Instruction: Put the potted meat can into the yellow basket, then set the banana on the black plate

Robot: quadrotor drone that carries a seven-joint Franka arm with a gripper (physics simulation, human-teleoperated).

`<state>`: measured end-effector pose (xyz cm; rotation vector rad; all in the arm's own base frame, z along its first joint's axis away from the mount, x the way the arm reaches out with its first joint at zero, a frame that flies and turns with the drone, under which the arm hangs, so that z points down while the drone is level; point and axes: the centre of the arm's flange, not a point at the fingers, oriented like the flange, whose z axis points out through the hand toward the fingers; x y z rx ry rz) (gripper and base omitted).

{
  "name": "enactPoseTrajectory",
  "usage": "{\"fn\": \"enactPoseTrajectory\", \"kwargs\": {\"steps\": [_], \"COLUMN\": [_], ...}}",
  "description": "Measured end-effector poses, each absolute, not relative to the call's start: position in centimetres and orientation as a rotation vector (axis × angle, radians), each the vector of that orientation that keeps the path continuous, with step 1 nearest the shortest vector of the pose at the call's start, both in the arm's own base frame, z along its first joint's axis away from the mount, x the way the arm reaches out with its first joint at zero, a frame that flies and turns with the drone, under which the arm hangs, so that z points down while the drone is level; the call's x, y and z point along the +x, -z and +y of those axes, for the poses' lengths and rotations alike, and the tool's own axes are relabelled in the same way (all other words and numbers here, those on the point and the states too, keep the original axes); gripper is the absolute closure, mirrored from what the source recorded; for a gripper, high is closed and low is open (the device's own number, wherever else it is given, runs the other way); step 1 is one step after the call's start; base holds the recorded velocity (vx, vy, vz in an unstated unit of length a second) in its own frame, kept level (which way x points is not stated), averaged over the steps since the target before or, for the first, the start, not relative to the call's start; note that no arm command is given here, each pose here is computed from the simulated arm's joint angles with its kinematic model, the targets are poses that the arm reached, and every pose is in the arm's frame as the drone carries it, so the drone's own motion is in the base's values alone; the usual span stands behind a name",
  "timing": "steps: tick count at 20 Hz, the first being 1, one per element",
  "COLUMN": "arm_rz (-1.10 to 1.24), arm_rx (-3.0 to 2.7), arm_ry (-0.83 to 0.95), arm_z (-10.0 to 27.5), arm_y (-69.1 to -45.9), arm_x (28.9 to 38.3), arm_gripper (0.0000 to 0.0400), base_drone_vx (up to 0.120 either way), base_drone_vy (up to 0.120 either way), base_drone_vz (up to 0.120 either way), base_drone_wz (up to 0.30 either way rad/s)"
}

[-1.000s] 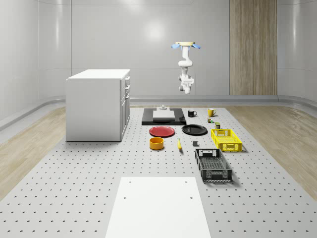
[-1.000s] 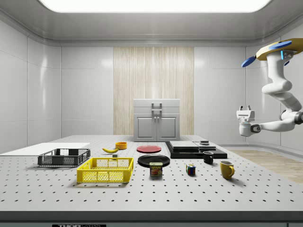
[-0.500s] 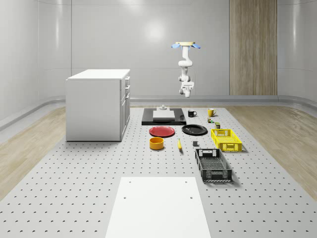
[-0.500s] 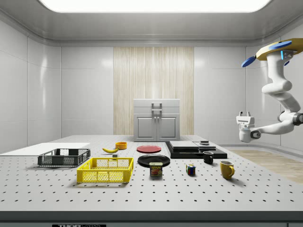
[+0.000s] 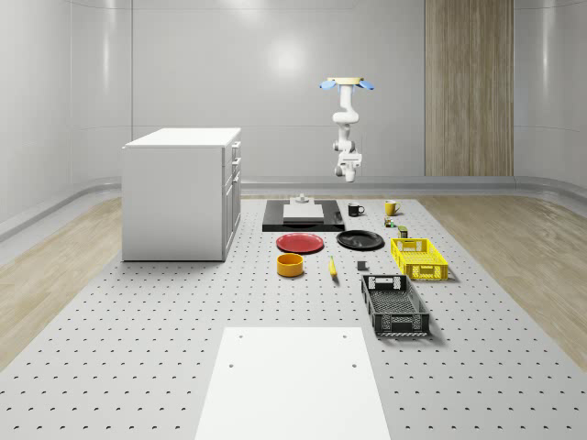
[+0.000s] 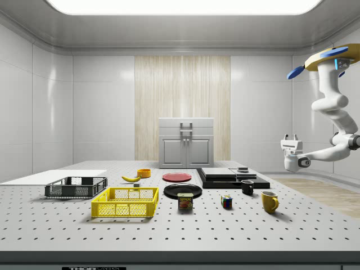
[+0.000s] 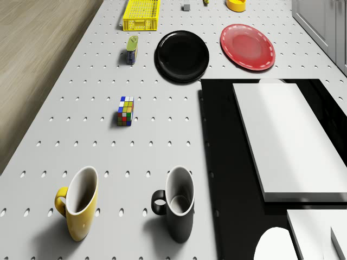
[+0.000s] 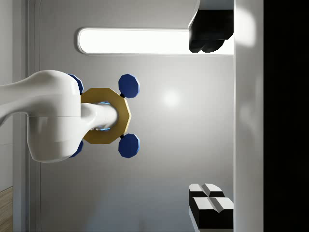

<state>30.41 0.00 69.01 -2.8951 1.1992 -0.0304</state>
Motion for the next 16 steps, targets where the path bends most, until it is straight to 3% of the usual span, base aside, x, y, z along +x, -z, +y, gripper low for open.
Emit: {"fn": "enactPoseTrajectory", "kwargs": {"steps": [16], "arm_rz": [1.198], "arm_rx": [-2.893], "arm_ry": [0.05], "arm_z": [0.03], "arm_y": [-69.13], "arm_x": [30.3], "arm_gripper": [0.0], "base_drone_vx": [0.12], "base_drone_vy": [0.12], "base_drone_vz": [0.0], "base_drone_wz": [0.0]}}
